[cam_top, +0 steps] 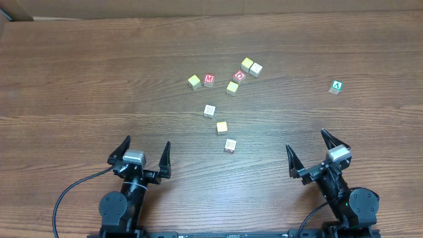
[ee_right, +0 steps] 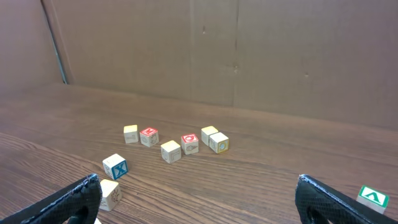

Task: Flip 3 blocks

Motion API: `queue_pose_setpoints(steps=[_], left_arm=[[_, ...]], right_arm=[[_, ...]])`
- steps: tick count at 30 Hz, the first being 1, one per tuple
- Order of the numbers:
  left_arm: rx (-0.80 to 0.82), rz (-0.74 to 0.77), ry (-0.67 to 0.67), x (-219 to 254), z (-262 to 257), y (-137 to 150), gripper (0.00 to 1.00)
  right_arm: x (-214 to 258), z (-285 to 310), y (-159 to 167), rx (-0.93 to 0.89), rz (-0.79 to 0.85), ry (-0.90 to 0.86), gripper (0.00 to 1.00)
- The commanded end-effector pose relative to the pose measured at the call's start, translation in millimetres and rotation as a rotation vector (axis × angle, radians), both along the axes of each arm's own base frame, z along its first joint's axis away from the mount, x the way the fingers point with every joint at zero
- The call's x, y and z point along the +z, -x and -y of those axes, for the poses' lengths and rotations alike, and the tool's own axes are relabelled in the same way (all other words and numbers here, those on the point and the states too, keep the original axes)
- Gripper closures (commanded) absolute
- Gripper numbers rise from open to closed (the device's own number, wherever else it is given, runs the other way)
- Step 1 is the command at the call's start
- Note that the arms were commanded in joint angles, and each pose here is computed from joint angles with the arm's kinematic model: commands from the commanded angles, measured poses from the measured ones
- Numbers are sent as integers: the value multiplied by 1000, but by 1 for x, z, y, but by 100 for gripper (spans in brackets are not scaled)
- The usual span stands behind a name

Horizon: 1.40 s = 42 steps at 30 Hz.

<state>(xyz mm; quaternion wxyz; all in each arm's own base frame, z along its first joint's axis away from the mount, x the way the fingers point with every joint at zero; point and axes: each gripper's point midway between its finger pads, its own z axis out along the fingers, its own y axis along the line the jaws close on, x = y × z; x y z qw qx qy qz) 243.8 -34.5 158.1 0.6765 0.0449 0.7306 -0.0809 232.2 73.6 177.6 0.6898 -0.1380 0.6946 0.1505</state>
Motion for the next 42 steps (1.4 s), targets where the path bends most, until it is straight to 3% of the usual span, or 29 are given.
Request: queue_pose_setpoints(steps=[1,26,33,42], left_arm=[[14,7,-19,0,-3,0,0],[-22,6,9,1,3,1,0],[-191,-111,263,-6,35,9,0],[-149,-275,202,11,31,-1,0]], right_arm=[[-1,0,0,-5,6,-3,0],[-1,0,0,-5,5,-3,0],[-1,0,0,-5,6,-3,0],[-1,0,0,-5,6,-3,0]])
